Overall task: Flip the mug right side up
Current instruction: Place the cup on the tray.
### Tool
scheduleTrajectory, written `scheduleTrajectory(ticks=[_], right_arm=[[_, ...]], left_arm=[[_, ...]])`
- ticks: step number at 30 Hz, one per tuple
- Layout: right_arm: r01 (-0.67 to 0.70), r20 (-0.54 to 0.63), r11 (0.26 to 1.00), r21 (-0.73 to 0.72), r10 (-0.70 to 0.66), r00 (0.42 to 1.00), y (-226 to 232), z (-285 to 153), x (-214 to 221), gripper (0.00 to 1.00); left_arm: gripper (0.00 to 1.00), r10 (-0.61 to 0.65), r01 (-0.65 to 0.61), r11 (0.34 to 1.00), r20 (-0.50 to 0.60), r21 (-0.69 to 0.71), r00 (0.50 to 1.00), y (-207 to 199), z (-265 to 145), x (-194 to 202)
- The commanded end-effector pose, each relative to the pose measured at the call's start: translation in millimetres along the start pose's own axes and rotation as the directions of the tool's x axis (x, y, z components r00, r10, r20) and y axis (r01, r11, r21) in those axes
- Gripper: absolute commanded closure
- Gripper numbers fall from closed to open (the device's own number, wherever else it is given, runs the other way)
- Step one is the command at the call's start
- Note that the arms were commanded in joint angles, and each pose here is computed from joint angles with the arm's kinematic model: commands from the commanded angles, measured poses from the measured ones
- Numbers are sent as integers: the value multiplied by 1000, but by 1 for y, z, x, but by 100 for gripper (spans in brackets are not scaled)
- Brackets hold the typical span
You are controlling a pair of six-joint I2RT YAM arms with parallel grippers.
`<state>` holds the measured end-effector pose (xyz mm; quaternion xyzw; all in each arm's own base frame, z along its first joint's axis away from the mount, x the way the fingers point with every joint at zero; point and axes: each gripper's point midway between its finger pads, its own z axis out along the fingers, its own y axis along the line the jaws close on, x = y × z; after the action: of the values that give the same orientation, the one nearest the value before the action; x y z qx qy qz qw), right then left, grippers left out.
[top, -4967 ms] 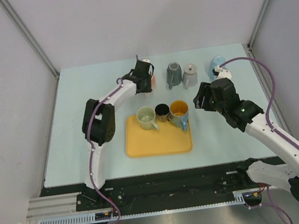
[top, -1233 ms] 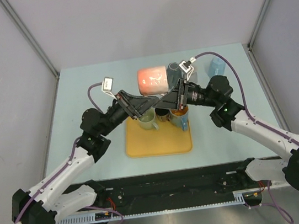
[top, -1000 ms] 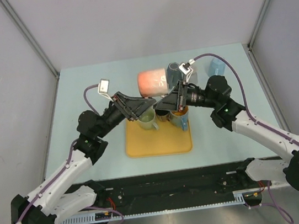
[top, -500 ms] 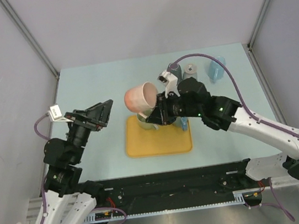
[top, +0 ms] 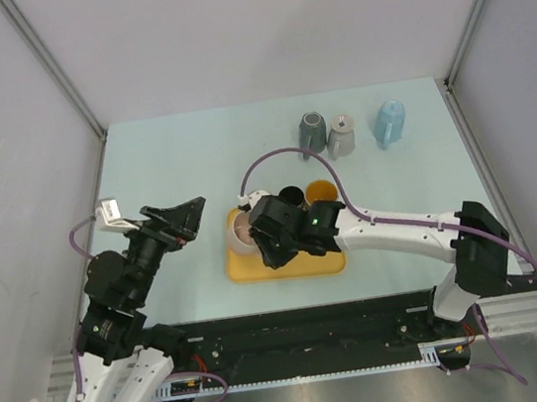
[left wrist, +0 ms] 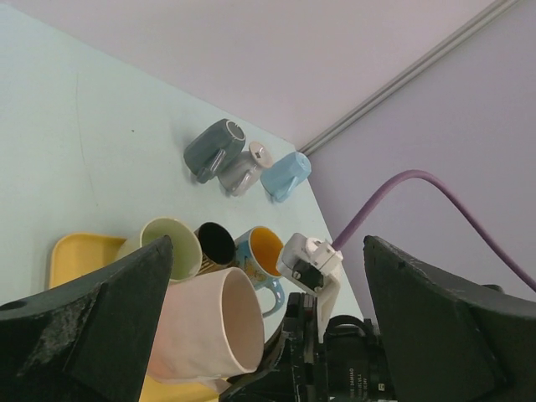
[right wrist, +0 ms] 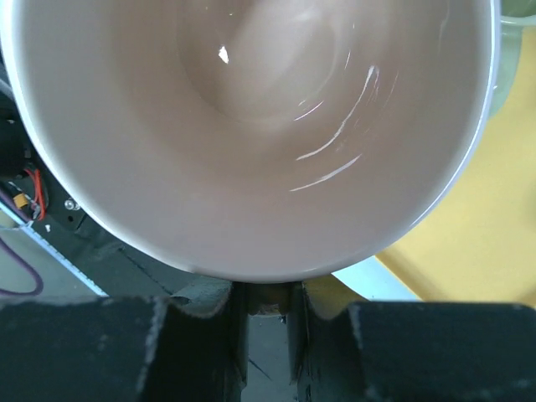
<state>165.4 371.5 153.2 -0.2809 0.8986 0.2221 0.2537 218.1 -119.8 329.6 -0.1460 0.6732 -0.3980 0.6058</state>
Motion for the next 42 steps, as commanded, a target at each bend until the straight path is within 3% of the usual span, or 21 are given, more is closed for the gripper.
scheduleTrajectory(ticks=[1,10,18,32,33,34,42], right_arm=[[9,136,999,-32,-4,991,20,0,-40,100],[6,63,999,34,-8,998,7,38,-29,100],[52,-13,987,155,-50,999,-24,21,-5,100],[58,-70,976,210,-44,997,-56,-9,33,100],[49,-73,975,215,-34,997,-61,-10,35,100],[43,-73,975,217,-28,997,-62,-12,36,100],[28,-110,972,235,-2,994,-77,-18,54,100]], left_arm=[[1,21,-22,999,-9,-42,1000,15,0,7],[1,22,-25,997,-39,-72,999,25,4,17],[1,23,-31,993,-79,-110,997,37,12,30],[1,21,-39,988,-118,-147,993,50,21,43],[0,15,-32,994,-168,-100,986,42,19,53],[2,36,-45,973,-45,-227,998,65,23,31],[2,22,-42,975,-94,-219,995,68,29,45]])
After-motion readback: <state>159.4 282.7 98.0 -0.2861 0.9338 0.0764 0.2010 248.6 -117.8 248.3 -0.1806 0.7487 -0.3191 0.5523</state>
